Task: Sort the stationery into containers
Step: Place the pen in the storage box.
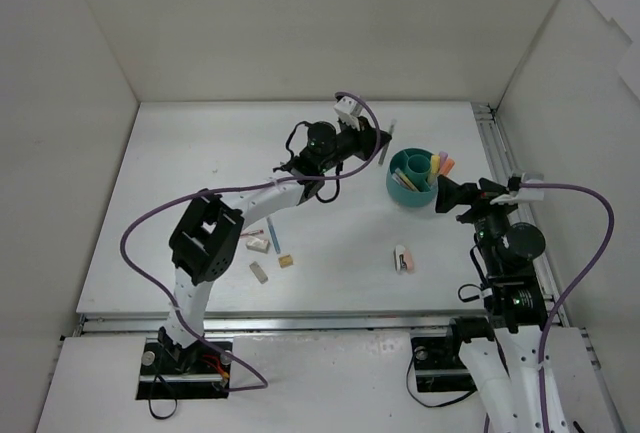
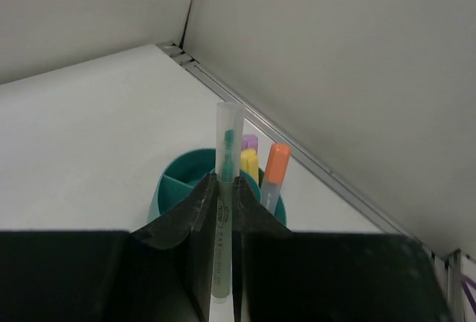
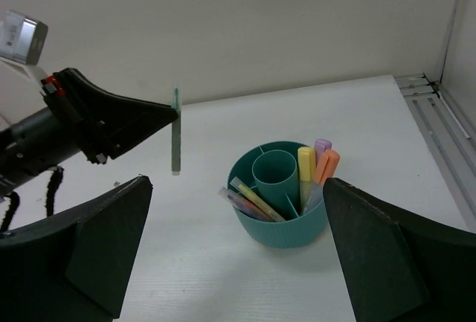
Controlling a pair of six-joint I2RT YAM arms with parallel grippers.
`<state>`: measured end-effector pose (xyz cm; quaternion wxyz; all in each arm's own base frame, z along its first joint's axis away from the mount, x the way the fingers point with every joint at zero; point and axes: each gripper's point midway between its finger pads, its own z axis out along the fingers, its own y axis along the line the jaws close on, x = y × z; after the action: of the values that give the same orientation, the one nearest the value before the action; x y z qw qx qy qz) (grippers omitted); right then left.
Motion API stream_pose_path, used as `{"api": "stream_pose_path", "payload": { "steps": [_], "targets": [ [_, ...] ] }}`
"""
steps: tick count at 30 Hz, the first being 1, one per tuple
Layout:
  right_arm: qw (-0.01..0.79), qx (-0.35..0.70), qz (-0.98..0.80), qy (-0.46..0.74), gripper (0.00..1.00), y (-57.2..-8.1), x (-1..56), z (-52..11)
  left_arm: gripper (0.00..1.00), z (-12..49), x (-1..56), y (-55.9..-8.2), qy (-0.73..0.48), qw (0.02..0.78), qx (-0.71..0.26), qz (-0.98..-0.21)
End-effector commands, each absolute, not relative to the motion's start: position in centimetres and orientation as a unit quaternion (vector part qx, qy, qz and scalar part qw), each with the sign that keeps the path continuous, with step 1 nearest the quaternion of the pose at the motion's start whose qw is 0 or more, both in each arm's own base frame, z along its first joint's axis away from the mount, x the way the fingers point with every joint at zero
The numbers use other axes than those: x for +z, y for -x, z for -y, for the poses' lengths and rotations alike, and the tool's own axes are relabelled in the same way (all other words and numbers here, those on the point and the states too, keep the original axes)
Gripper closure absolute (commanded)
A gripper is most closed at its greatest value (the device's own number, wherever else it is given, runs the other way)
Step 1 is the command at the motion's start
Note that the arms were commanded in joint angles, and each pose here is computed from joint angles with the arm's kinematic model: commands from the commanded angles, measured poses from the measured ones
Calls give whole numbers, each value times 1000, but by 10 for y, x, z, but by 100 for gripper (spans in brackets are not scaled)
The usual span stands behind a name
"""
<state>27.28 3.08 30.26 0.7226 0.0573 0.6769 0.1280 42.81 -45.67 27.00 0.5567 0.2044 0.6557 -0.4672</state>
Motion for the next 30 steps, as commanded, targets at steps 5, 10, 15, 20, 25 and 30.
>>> {"api": "stream_pose_path", "payload": {
  "steps": [5,10,15,20,25,30],
  "targets": [
    [750,117,-642,-108,2,-250,320,-14,100,488,356,-436,-89,650,-513,-553],
    [756,109,-632,-130,2,-242,316,-6,100,501,357,-428,-51,662,-523,-534],
    [756,119,-631,-127,2,-240,317,-10,100,510,343,-427,-19,677,-509,-531],
    [753,129,-635,-116,2,-241,316,-16,100,514,318,-433,11,671,-507,-541],
    [751,135,-638,-108,2,-244,314,-19,100,515,306,-430,31,697,-478,-534],
    [748,140,-640,-104,2,-246,312,-22,100,506,296,-432,59,705,-465,-533]
  ]
}}
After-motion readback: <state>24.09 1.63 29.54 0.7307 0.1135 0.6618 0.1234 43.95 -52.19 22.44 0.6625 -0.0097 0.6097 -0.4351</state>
